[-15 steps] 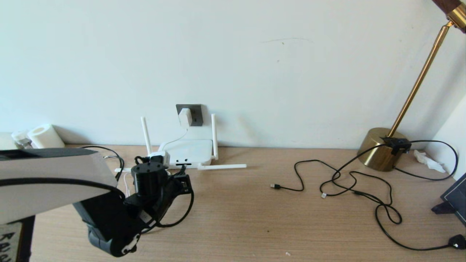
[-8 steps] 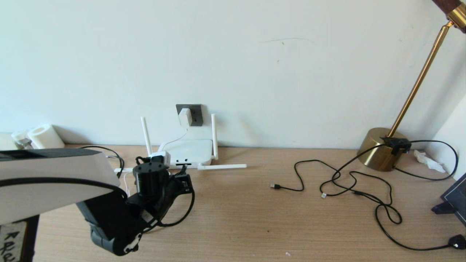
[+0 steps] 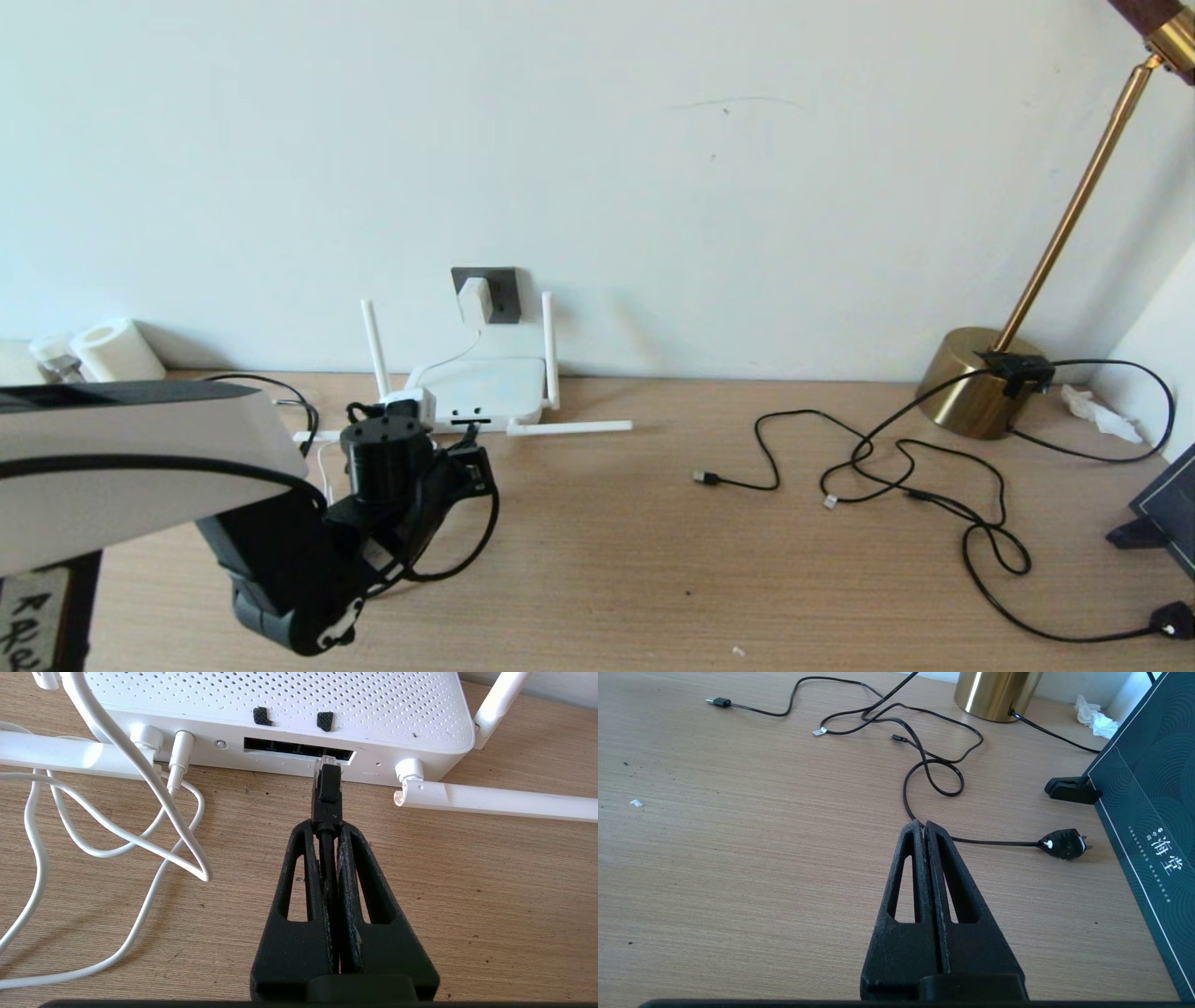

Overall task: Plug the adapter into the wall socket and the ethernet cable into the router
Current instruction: Align cable and router interface

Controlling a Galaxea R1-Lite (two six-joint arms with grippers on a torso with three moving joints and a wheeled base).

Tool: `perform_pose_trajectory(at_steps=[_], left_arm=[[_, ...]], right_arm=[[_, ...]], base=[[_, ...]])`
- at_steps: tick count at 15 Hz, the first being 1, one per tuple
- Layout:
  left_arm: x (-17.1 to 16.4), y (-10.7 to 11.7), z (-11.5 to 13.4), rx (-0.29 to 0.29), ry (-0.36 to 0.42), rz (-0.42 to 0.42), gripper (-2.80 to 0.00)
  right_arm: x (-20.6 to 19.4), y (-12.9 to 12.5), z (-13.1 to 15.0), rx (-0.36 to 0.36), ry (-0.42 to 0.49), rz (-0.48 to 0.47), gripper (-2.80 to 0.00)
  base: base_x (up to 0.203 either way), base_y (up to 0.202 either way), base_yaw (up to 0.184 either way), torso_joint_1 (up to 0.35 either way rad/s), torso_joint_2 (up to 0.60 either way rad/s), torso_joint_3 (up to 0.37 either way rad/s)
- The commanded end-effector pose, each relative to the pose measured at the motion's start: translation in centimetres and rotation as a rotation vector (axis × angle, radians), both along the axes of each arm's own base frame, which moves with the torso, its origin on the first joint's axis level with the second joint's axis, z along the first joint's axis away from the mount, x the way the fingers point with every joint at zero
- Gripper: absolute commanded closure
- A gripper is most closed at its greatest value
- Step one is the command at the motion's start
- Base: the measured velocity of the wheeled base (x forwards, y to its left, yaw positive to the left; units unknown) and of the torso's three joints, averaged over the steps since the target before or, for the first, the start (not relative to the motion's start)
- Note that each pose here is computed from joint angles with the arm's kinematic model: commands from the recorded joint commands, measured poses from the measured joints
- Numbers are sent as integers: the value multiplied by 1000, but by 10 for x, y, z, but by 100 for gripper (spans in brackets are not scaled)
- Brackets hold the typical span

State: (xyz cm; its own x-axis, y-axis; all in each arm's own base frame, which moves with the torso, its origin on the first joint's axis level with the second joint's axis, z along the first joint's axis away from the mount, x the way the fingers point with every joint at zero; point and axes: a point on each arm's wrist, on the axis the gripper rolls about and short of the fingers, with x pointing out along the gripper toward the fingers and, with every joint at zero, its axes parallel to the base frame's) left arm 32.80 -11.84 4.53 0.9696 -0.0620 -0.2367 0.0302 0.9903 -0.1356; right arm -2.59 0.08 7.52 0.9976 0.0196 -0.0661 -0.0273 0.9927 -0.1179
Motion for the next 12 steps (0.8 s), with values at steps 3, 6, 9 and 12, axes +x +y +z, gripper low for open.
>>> perform_pose_trajectory(at_steps=[3, 6, 9, 12], left_arm=[[0, 0, 1, -4, -8, 2, 0], [0, 0, 3, -6, -13, 2, 0], [0, 0, 1, -3, -7, 2, 0], [0, 0, 1, -4, -8, 2, 0]], right_arm=[[0, 0, 0, -1, 1, 0, 0], [0, 0, 0, -1, 1, 0, 0], [0, 0, 0, -1, 1, 0, 0], [0, 0, 0, -1, 1, 0, 0]], base=[[0, 0, 0, 0, 0, 0], [0, 0, 0, 0, 0, 0], [0, 0, 0, 0, 0, 0], [0, 0, 0, 0, 0, 0]])
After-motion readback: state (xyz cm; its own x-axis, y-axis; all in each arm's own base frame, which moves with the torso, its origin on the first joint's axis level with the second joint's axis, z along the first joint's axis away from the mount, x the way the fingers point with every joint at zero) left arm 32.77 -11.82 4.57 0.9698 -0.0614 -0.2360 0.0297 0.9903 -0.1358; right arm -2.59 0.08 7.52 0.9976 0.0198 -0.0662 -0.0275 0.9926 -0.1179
